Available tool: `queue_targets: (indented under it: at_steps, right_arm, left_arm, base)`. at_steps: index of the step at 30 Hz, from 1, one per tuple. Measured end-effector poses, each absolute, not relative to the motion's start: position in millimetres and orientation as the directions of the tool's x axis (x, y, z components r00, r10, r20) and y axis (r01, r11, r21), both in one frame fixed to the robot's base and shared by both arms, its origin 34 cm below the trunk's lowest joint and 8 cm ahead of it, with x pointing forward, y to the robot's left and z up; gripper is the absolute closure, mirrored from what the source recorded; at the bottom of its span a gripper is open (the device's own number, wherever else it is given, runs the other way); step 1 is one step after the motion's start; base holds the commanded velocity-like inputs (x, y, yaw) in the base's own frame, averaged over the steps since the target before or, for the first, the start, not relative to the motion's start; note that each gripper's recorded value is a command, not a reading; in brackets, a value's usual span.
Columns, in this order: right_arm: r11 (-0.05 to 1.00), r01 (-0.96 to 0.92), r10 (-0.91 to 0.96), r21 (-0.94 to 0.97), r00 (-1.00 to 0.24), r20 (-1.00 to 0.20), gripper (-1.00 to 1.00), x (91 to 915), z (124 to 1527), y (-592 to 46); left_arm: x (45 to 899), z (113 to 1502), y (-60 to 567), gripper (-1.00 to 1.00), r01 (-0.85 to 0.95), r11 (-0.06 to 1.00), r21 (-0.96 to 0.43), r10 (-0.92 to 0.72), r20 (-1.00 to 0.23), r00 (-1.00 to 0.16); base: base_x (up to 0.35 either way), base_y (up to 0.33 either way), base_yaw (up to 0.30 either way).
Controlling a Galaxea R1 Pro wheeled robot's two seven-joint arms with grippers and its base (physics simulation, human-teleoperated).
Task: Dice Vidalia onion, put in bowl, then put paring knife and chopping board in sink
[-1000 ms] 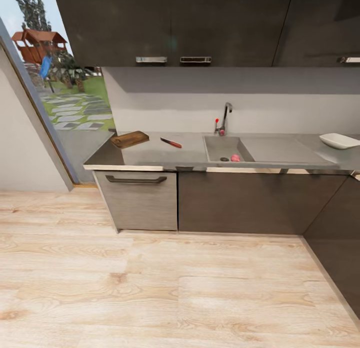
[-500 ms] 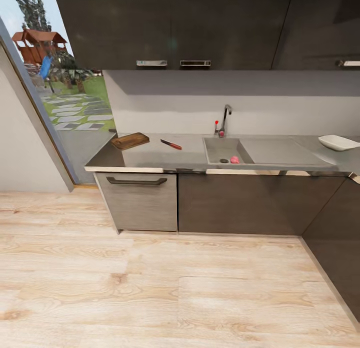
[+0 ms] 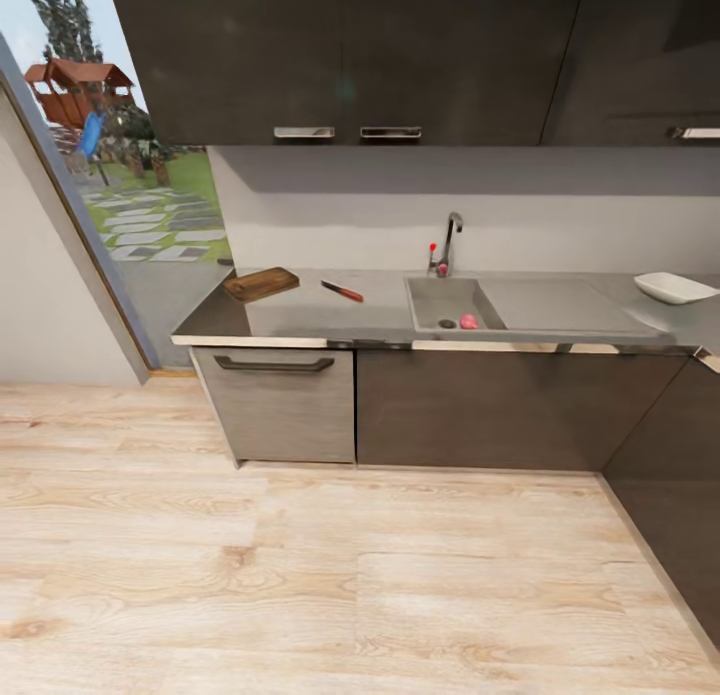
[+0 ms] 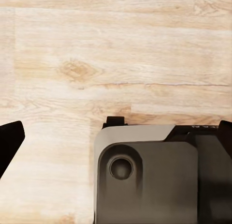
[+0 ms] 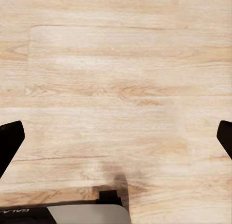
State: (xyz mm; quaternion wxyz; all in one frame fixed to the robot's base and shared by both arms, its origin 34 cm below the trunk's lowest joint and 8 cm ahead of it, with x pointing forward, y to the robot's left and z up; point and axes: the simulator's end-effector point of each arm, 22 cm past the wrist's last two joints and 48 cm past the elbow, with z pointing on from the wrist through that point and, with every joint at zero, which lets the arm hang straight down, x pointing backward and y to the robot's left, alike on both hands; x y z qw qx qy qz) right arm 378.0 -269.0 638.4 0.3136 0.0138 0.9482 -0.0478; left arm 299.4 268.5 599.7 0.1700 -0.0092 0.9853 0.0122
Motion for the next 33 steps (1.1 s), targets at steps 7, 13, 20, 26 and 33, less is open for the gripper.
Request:
queue_targets:
  at_steps: [7, 13, 20, 26, 33]
  right_arm:
    - [0.995, 0.056, -0.004, -0.082, -0.803, -0.596, -1.0, 375.9, 645.3, -269.0]
    - [0.995, 0.057, -0.003, -0.082, -0.803, -0.596, -1.0, 374.0, 650.8, -269.4]
    - [0.995, 0.056, -0.004, -0.082, -0.803, -0.595, -1.0, 371.2, 656.7, -269.0]
    - [0.995, 0.057, -0.003, -0.082, -0.803, -0.595, -1.0, 369.0, 661.7, -269.3]
    - [0.995, 0.056, -0.004, -0.082, -0.803, -0.596, -1.0, 366.6, 667.2, -269.0]
  left_arm:
    - [297.1, 606.5, 268.3, -1.0, -0.022, 1.0, 0.021, -0.013, -0.335, -0.942]
    - [294.9, 611.9, 268.4, -1.0, -0.022, 1.0, 0.021, -0.014, -0.334, -0.942]
    - [292.1, 617.9, 268.2, -1.0, -0.021, 1.0, 0.021, -0.013, -0.334, -0.943]
    - [289.7, 622.8, 268.5, -1.0, -0.022, 1.0, 0.021, -0.014, -0.333, -0.943]
    - [286.5, 628.0, 268.5, -1.0, -0.022, 1.0, 0.021, -0.014, -0.332, -0.943]
  base:
    - [0.0, 0.0, 0.0]
    - [0.0, 0.0, 0.0]
    - [0.0, 0.0, 0.0]
    - [0.0, 0.0, 0.0]
    - [0.0, 0.0, 0.0]
